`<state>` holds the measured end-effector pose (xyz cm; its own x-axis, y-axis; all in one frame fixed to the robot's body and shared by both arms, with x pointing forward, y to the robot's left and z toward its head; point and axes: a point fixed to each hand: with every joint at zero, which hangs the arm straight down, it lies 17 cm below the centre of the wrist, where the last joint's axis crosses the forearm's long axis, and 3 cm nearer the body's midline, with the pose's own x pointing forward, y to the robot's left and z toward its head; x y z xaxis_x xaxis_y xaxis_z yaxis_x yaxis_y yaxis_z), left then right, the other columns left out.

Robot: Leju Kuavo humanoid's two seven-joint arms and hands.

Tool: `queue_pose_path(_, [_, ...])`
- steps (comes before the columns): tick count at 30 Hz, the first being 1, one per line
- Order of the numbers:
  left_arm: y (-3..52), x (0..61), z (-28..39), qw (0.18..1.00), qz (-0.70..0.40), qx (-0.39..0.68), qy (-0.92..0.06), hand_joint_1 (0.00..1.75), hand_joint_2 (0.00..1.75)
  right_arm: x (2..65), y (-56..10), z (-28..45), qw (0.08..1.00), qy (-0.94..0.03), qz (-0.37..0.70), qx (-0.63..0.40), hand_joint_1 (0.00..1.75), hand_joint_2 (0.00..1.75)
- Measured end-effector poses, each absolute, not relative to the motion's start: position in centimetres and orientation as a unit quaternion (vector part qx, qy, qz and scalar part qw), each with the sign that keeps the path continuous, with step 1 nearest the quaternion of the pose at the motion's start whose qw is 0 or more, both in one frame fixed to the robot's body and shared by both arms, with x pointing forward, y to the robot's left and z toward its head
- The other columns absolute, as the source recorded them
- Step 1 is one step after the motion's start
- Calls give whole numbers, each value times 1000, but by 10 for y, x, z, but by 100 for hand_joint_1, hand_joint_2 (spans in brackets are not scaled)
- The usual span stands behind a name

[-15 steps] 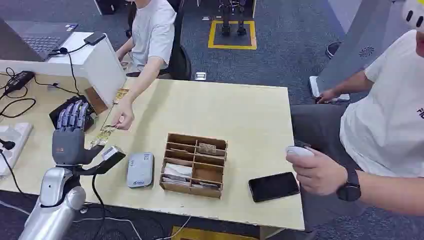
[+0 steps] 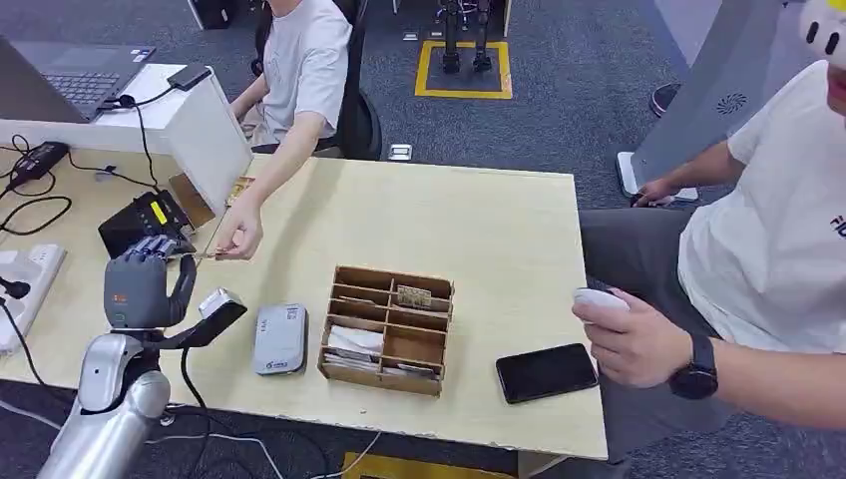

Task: Pass the card to the sensor for recognition and then transmit it.

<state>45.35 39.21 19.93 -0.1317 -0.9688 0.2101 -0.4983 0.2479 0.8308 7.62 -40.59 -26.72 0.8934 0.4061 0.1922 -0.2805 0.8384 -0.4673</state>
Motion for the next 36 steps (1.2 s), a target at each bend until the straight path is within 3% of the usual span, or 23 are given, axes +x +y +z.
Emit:
queue_pose_path(20, [394, 449, 190, 436, -266, 470, -720, 175, 175, 75, -406, -267, 948, -140, 184, -220, 0, 175])
queue_pose_path(23, [394, 453, 178, 482, -249, 432, -721, 175, 175, 74, -407, -267, 948, -139, 181, -221, 0, 175])
queue_pose_path(28, [374, 461, 136, 624, -186, 268, -710, 175, 175, 71, -408, -268, 949, -132, 171, -227, 0, 175])
queue_pose_path(36, [367, 445, 120, 660, -175, 214, -699, 175, 175, 63, -405, -269, 951, -126, 168, -227, 0, 175])
